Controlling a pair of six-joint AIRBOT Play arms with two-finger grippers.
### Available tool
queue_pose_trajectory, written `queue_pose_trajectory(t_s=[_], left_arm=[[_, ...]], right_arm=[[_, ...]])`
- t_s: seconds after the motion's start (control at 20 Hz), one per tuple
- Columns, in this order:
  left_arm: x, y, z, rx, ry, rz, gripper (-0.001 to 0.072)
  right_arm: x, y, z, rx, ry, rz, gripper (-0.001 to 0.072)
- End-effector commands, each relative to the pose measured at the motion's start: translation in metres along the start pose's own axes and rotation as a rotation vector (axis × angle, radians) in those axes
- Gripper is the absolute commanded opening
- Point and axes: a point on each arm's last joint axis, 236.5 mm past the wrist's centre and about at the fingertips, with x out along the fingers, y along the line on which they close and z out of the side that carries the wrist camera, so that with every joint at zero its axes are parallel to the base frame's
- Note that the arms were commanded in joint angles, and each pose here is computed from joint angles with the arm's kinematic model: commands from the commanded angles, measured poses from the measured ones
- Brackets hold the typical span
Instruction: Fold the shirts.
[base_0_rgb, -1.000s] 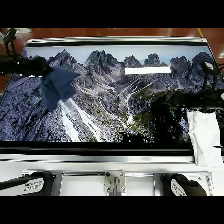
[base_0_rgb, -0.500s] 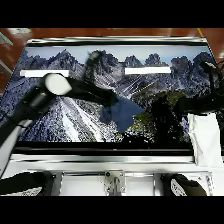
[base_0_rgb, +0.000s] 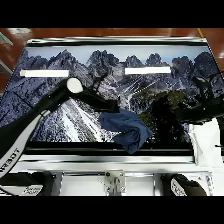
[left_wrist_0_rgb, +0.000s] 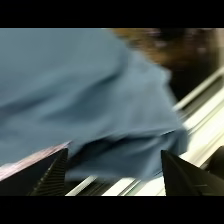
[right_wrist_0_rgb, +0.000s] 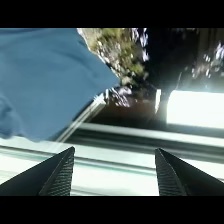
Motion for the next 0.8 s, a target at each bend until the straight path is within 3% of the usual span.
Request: queue_pose_trajectory(t_s=[0.0,0.25,0.75], left_arm=[[-0.043,0.076,-0.029,-0.153,0.108,0.056,0.0708],[0.008,0.11,-0.081,-0.358,0.152,-0.007,0.0713],[0.09,0.099,-0.064,-0.536,0.06,-0.139,0.071]], right_arm=[[0.036,-0.015,-0.026,0.086,0.067,0.068,0.0623],[0.092,-0.015,-0.046,0.356,0.033,0.275,0.0669],[0.141,-0.003,-0.043,0.525,0.045,0.393,0.0669]])
